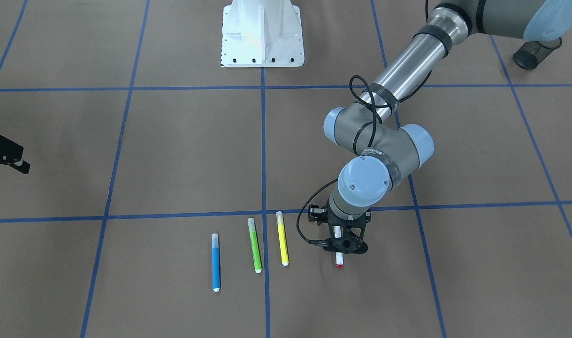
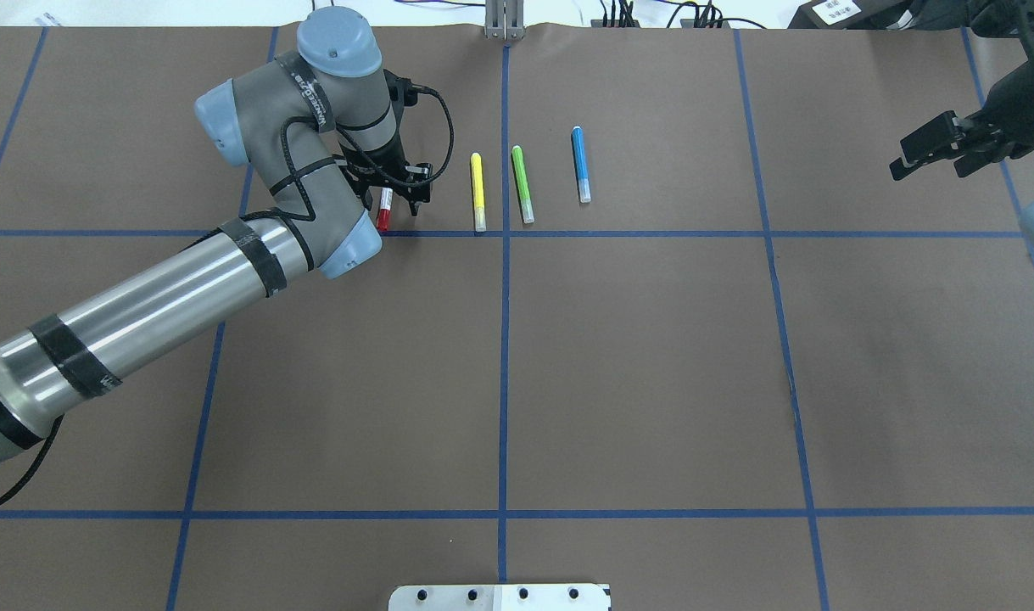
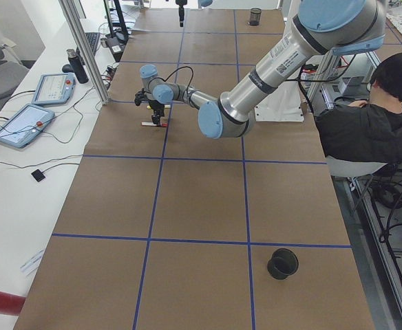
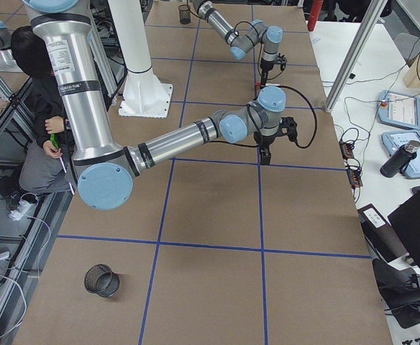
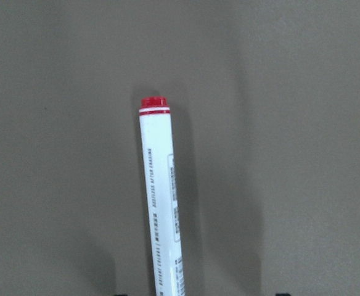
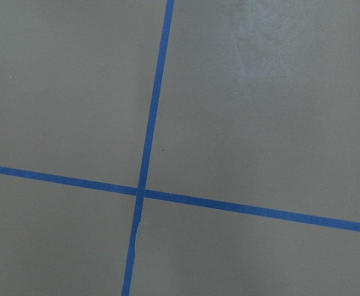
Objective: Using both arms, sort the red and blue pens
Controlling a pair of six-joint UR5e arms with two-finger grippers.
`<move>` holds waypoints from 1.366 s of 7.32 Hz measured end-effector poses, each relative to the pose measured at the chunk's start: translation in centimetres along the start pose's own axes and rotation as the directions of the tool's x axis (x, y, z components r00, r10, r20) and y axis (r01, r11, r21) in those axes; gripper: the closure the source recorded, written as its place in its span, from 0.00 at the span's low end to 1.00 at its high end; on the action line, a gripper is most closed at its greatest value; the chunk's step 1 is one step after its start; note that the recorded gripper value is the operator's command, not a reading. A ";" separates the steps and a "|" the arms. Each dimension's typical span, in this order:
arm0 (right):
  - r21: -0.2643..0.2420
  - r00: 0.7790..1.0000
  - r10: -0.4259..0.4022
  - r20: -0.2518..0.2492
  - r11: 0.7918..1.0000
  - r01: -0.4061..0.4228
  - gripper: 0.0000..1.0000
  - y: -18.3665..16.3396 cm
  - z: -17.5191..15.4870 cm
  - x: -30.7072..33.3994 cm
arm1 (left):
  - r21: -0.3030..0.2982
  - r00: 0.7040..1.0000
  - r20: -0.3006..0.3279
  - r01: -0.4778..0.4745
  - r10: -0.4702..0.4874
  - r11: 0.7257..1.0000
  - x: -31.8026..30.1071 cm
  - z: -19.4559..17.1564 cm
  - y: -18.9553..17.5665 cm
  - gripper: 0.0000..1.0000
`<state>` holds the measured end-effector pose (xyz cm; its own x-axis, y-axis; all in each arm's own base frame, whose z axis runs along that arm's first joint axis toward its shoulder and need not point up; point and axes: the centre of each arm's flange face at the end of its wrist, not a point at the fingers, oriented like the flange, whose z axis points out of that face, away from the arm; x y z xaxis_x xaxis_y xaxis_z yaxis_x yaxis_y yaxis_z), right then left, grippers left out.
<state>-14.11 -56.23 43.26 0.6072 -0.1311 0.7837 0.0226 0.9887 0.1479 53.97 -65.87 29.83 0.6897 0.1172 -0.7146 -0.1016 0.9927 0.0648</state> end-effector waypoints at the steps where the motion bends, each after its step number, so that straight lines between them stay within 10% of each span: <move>1: -0.002 1.000 0.000 0.001 1.000 0.000 0.00 0.0 0.1 -0.1 | -0.001 1.000 0.002 0.002 -0.002 1.000 -0.2 0.1 0.0 0.45; 3: -0.005 1.000 -0.003 0.002 1.000 0.003 0.00 -0.2 0.3 -0.4 | -0.002 1.000 0.003 0.005 -0.005 1.000 -0.3 0.2 0.0 0.60; 5: -0.006 1.000 -0.004 0.003 1.000 0.004 0.00 -0.4 0.3 -0.6 | 0.000 1.000 0.002 0.021 -0.021 1.000 -0.3 0.1 0.0 0.99; 10: -0.004 1.000 0.013 0.005 1.000 -0.013 0.01 -0.9 0.1 -1.1 | 0.027 0.997 -0.024 0.077 -0.076 0.997 0.0 -1.5 -0.4 1.00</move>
<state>-14.92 -56.94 42.32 0.6038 -0.1185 0.7883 0.0179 0.9907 0.1352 52.99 -66.30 28.74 0.6784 0.0405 -0.7336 -0.0289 0.9992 0.0284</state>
